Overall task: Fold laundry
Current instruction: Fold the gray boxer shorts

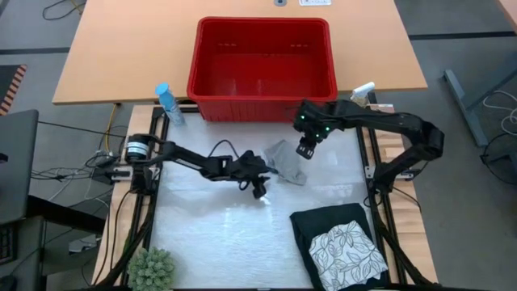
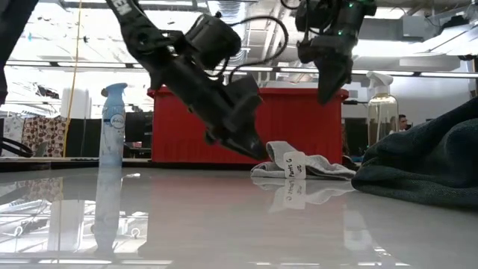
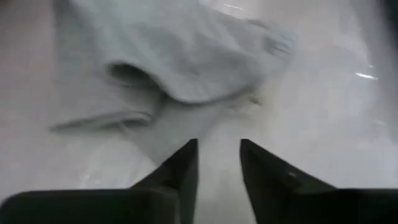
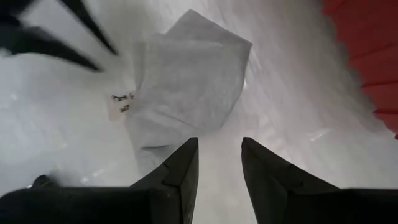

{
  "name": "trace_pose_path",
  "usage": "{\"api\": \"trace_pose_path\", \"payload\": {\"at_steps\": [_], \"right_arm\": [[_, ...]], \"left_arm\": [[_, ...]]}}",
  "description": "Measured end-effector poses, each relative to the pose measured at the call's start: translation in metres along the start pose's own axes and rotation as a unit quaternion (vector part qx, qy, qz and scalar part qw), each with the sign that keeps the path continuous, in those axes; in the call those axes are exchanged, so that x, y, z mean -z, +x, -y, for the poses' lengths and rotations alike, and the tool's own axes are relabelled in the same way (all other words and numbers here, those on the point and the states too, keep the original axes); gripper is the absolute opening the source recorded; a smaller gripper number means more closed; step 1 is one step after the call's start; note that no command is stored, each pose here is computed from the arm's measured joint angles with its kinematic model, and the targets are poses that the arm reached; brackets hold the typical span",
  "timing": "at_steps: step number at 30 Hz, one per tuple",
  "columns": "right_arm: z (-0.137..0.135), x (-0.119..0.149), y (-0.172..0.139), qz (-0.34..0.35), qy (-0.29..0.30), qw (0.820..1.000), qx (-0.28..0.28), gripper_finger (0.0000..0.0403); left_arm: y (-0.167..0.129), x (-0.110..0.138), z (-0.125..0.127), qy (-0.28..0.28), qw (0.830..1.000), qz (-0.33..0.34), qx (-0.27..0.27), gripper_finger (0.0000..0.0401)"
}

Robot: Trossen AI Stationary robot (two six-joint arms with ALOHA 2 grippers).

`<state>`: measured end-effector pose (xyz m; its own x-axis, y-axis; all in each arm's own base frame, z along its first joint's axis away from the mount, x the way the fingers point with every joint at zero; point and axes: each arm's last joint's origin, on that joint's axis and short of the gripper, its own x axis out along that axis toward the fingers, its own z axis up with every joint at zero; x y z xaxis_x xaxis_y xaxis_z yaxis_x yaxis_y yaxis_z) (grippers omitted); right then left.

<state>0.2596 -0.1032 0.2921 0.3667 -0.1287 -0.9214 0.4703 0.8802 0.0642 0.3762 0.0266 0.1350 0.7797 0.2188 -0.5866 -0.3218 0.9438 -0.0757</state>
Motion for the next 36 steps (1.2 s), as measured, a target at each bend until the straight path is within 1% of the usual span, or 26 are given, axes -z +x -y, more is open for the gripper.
{"api": "trace_pose_path", "payload": {"at_steps": [2,5,7,9,12,14,17,20,23,27,32,34,36], "right_arm": [[-0.003,0.002,-0.005,0.005,-0.003,1.0,-0.003,0.0146],[-0.009,0.004,-0.008,0.01,-0.003,1.0,-0.008,0.0146],[-0.013,0.004,-0.008,0.01,-0.007,1.0,-0.011,0.0146],[-0.015,0.005,-0.008,0.01,-0.01,1.0,-0.013,0.0146],[-0.016,0.004,-0.008,0.015,-0.015,1.0,-0.011,0.0146],[-0.016,0.002,-0.007,0.024,-0.032,0.999,-0.009,0.0146],[-0.017,-0.003,-0.008,0.051,-0.091,0.994,-0.01,0.0146],[-0.018,-0.009,-0.007,0.079,-0.158,0.984,-0.007,0.0146],[-0.018,-0.014,-0.005,0.097,-0.208,0.973,-0.003,0.0146],[-0.02,-0.02,0.008,0.095,-0.273,0.957,-0.028,0.0146],[-0.017,-0.025,0.039,0.055,-0.303,0.95,-0.046,0.0146],[-0.013,-0.028,0.05,0.049,-0.316,0.946,-0.058,0.0146],[-0.012,-0.033,0.059,0.057,-0.335,0.938,-0.062,0.0146]], "left_arm": [[0.004,-0.001,-0.003,-0.003,1.0,0.0,-0.017,0.0075],[0.006,-0.008,-0.007,0.005,1.0,0.014,-0.022,0.0025],[0.007,-0.014,-0.009,0.012,0.999,0.034,-0.023,0.0007],[0.007,-0.015,-0.015,0.011,0.999,0.034,-0.022,0.0006],[0.012,-0.011,-0.023,0.0,1.0,0.016,-0.015,0.0003],[0.013,-0.007,-0.027,-0.002,1.0,-0.003,-0.01,0.0001],[0.013,-0.008,-0.027,-0.004,1.0,0.004,-0.012,0.0],[0.013,-0.009,-0.027,-0.009,1.0,0.005,-0.013,0.0],[0.017,-0.005,-0.027,-0.023,1.0,0.001,-0.014,0.0],[0.024,0.007,-0.025,-0.034,0.999,-0.022,-0.014,0.0],[0.027,0.009,-0.023,-0.047,0.999,-0.023,-0.014,0.0],[0.027,0.009,-0.024,-0.047,0.999,-0.023,-0.016,0.0],[0.027,0.009,-0.024,-0.048,0.998,-0.023,-0.015,0.0]]}}
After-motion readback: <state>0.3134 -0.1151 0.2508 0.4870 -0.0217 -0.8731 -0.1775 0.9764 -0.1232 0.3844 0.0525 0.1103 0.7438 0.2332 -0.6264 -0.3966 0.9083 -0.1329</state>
